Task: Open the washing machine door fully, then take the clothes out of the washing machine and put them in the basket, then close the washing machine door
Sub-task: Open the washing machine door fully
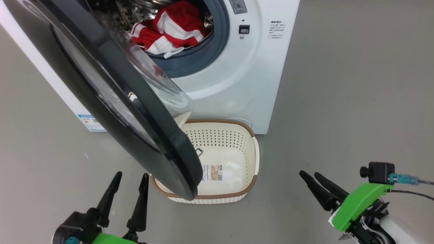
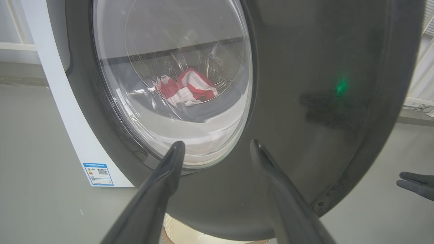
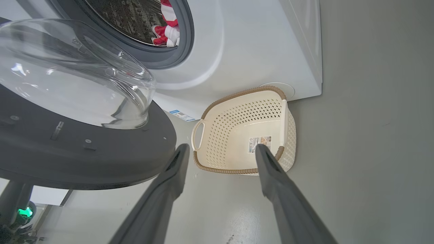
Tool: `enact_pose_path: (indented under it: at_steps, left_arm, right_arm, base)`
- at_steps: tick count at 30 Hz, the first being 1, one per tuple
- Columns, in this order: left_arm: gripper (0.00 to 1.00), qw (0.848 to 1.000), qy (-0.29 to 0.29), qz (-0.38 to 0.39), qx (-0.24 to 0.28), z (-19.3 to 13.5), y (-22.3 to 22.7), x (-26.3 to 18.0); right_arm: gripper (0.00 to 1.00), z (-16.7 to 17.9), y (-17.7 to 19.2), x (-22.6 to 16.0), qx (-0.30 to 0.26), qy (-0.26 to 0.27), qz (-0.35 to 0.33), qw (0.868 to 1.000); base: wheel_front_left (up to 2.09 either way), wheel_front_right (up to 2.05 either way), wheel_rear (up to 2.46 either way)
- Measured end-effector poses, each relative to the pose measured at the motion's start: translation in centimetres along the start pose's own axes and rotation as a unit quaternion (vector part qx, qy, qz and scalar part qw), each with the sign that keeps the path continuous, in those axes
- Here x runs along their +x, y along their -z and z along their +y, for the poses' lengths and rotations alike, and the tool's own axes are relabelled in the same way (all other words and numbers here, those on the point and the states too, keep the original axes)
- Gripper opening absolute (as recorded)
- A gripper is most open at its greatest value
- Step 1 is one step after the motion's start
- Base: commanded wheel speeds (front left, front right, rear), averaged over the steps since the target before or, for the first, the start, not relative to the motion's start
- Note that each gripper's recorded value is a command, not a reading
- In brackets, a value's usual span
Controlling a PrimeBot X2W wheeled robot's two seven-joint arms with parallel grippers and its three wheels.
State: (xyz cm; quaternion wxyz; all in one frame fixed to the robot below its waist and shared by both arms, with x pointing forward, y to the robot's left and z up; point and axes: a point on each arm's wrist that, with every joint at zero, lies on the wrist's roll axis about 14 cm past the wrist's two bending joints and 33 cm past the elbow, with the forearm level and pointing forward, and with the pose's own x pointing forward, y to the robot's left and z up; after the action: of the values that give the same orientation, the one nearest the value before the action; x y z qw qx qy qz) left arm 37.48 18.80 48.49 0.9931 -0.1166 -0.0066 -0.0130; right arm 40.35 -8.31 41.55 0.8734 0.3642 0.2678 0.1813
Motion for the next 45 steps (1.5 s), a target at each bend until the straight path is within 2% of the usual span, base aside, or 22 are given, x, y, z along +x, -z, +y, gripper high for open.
enact_pose_path:
  at_steps: [4, 15, 20, 25, 33, 45]
  left_arm:
    - [1.0, 1.0, 0.002, 0.001, 0.0, -0.1, 0.1, 0.0]
    - [1.0, 1.0, -0.002, 0.008, 0.0, 0.2, 0.5, 0.0]
    - [1.0, 1.0, -0.003, 0.009, 0.0, 0.2, 0.6, 0.1]
    - [1.0, 1.0, -0.004, 0.008, 0.0, 0.4, 0.6, 0.1]
    - [1.0, 1.0, -0.009, 0.006, 0.001, 0.6, 0.4, -0.1]
    - [1.0, 1.0, -0.009, 0.004, 0.0, 0.6, 0.3, 0.0]
  right_arm:
    - [1.0, -0.8, -0.1, -0.6, -0.012, 0.011, -0.013, 1.0]
    - [1.0, -3.8, -0.6, -1.7, -0.133, 0.047, -0.059, 0.988]
    - [1.0, -2.9, -3.9, -1.5, -0.183, 0.046, -0.117, 0.975]
    - [1.0, -2.5, -4.3, -2.8, -0.226, 0.06, -0.156, 0.959]
    - [1.0, -2.1, -5.7, -4.8, -0.241, 0.092, -0.219, 0.941]
    - [1.0, -4.0, -3.3, -6.4, -0.238, 0.135, -0.202, 0.94]
  base:
    - [0.0, 0.0, 0.0]
    - [0.0, 0.0, 0.0]
    - [0.0, 0.0, 0.0]
    - [0.0, 0.0, 0.0]
    - [0.0, 0.0, 0.0]
    - [0.0, 0.0, 0.0]
